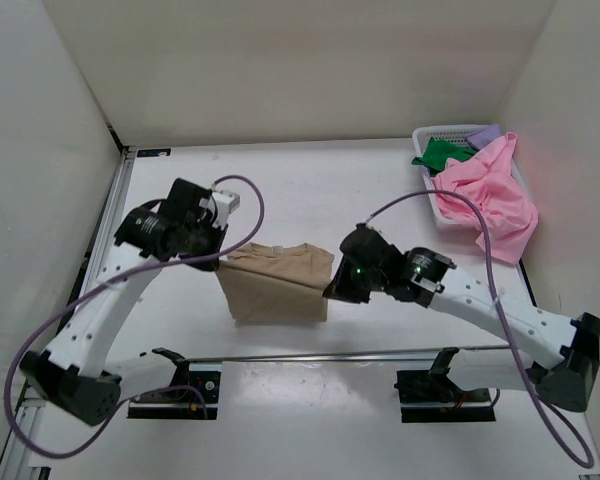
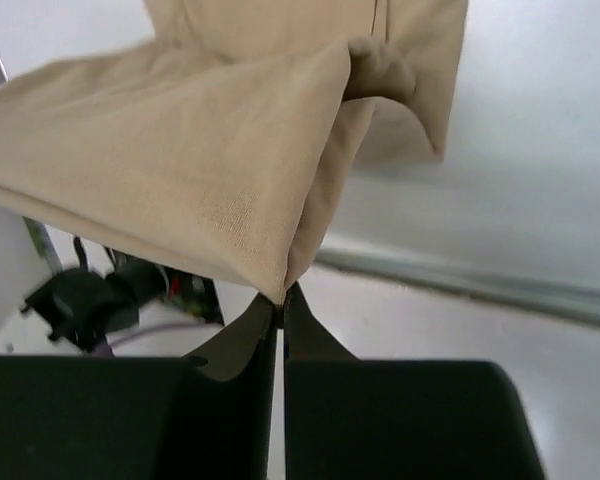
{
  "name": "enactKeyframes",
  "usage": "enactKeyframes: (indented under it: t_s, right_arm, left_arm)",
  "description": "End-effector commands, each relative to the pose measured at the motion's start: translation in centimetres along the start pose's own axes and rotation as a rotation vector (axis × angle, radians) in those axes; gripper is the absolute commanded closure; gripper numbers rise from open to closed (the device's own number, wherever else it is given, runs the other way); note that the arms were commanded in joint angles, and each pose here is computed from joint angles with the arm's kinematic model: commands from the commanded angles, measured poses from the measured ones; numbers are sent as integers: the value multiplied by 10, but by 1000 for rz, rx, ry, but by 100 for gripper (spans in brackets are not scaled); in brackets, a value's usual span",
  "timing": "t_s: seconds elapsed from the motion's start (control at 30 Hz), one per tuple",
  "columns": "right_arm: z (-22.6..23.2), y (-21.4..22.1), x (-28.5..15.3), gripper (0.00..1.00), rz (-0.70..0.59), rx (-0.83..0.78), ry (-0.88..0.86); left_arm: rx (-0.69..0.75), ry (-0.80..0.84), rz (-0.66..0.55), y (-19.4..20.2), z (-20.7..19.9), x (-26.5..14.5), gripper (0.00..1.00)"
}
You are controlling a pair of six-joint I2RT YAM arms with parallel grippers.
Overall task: Fold and stack the t-shirts
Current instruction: Fold the long partially folded tshirt into a neat square
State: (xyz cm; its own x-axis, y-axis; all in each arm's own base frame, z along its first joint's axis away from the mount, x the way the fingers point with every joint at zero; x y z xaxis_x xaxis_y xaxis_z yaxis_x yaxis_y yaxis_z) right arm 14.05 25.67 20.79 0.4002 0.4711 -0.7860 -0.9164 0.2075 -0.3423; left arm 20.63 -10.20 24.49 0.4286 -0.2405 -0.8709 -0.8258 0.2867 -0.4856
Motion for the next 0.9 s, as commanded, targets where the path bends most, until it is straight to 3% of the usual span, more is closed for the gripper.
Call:
enactKeyframes:
  t_s: [0.0,0.2,0.3,0.4,0.6,0.87]
  right_arm:
    - [-36,44,-9,100,66,-3,140]
    - [-34,82,-20,100,130,-74,111]
    - [-31,79,-26,100,99,-74,116]
    - [-35,59,-24,100,10,-47,153]
    - [-33,9,-13,100,-75,-31,180]
    - [-24,-37,24,100,-18,-52,202]
  left_arm:
    - [39,2,162,61,0,-13,90]
    - [85,7,91,82,-2,-28,90]
    - [84,12,127,88,-2,-22,90]
    - [82,17,179,87,-4,-14,90]
    - [89,-82,92,46,5,1,90]
    - [27,-164,79,13,24,27,90]
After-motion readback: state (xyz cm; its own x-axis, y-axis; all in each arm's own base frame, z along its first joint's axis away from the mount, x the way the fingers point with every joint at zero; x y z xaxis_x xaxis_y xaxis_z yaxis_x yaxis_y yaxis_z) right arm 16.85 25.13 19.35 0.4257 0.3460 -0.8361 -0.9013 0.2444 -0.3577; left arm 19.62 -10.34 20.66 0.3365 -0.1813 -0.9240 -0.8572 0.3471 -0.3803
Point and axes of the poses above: each gripper's point midway between its finger pads, its own x axis out along the fingers, its own z axis along the line the jaws close on, y = z × x, the point moved 3 cm from there along -x, back along the fingers, and after that the axes turned 4 degrees about -x, right-handed, at the moved point
